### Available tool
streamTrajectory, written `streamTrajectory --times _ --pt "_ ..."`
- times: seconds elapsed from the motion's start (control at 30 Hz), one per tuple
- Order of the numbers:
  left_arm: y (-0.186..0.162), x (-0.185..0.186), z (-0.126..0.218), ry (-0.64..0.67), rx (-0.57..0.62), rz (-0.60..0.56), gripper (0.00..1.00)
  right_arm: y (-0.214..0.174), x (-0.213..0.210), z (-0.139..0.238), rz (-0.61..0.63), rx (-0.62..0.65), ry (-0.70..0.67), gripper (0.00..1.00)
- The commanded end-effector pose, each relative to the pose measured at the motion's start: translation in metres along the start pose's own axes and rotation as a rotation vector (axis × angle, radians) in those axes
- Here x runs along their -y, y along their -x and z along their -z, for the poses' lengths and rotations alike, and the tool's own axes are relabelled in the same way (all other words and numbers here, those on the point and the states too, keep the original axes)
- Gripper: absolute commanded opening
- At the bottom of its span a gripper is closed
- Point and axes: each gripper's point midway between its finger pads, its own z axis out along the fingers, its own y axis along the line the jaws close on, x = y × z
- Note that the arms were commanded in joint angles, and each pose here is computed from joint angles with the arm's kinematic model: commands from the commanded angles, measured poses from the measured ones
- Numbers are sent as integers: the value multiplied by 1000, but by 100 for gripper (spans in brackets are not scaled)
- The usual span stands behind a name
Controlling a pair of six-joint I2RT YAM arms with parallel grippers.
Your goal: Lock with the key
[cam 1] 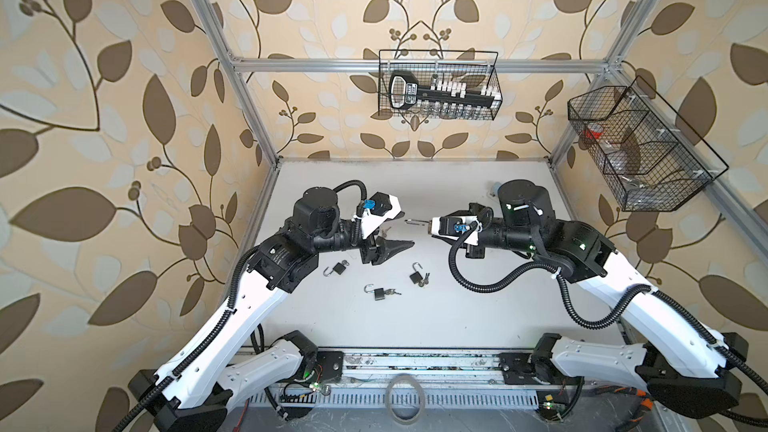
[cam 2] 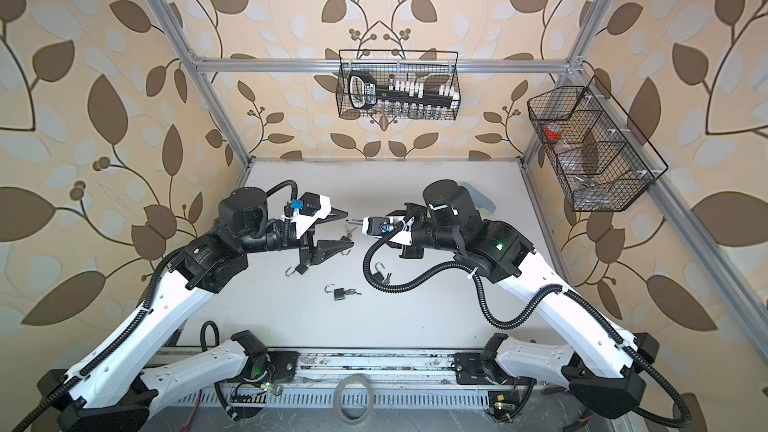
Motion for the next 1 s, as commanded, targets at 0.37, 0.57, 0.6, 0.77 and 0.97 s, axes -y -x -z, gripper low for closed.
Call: streamTrajectory --times 0.37,0.57,0.6,0.77,0.97 --pt "16 9 3 -68 16 -43 43 5 -11 1 -27 -8 87 0" --pt "12 8 1 -72 -11 -43 37 3 -13 3 -31 -15 98 0" --pt "11 8 1 -74 -13 -43 35 3 -13 3 -29 -20 97 0" --pt "11 8 -1 -85 -19 -39 25 3 -13 5 -37 -23 92 0" --pt "9 10 -3 -104 -27 -30 24 4 -12 6 -39 -19 88 0"
